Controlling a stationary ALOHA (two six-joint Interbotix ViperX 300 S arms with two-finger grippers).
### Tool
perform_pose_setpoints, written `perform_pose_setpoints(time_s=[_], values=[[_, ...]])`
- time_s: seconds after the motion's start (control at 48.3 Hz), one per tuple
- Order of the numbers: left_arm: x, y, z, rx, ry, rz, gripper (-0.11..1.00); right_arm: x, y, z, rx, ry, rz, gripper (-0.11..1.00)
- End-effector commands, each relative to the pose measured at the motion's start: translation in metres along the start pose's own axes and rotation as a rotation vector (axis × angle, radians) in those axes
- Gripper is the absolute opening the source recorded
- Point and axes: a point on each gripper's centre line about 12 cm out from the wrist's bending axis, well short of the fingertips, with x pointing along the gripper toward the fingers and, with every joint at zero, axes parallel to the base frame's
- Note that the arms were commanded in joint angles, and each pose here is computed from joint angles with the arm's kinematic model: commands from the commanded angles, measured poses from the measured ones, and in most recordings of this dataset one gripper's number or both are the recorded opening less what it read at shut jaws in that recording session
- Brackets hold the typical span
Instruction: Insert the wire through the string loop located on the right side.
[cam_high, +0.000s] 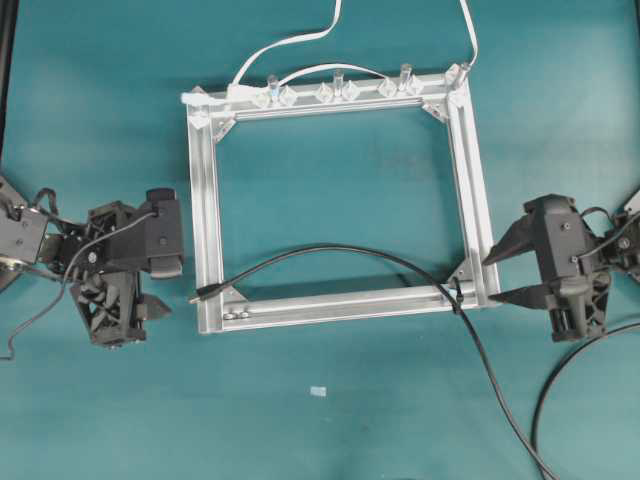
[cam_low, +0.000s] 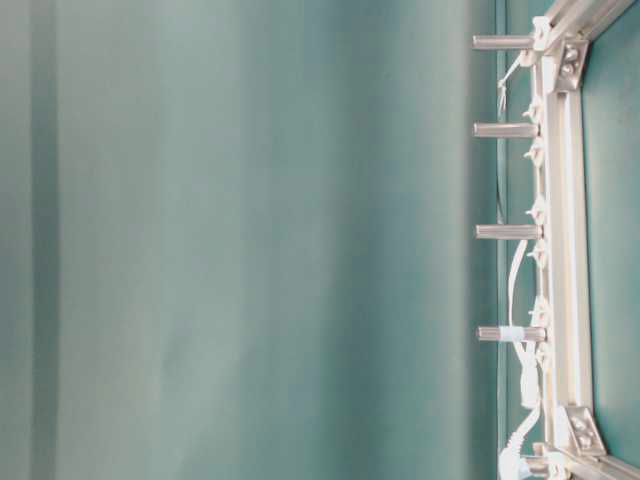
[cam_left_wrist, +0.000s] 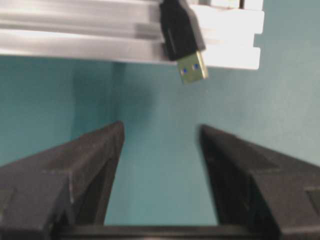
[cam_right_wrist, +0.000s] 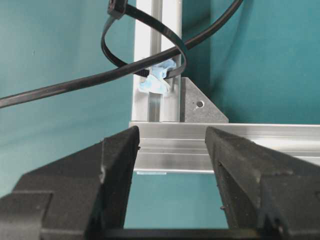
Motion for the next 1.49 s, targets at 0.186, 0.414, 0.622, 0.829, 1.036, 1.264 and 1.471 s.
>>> perform_pose_setpoints(time_s=[0.186, 0.414, 0.622, 0.829, 1.036, 1.264, 1.471], values=[[-0.007, -0.002, 0.008, 0.02, -0.037, -0.01, 0.66, -0.001, 0.0, 0.004, -0.006, -0.02, 0.001, 0.87], [-0.019, -0.001, 0.011, 0.072, -0.096, -0.02, 0.66, -0.002, -0.006, 0.0, 0.003, -0.026, -0.016, 0.87], [-0.032, 0.004, 0.016, 0.122, -0.209, -0.039, 0.66, -0.009, -0.013, 0.011, 0.013, -0.108, -0.032, 0.87], [-0.047, 0.016, 0.017, 0.106, -0.341, -0.045, 0.66, -0.018, -0.021, 0.019, 0.003, -0.167, -0.052, 0.87], [-0.057, 0.03, 0.014, 0.076, -0.456, -0.04, 0.66, -0.026, -0.03, 0.024, 0.014, -0.209, -0.081, 0.87], [-0.068, 0.042, 0.013, 0.126, -0.557, -0.003, 0.66, -0.031, -0.039, 0.029, 0.039, -0.261, -0.111, 0.87], [-0.07, 0.043, 0.009, 0.127, -0.568, -0.002, 0.66, -0.033, -0.04, 0.034, 0.038, -0.32, -0.112, 0.87]])
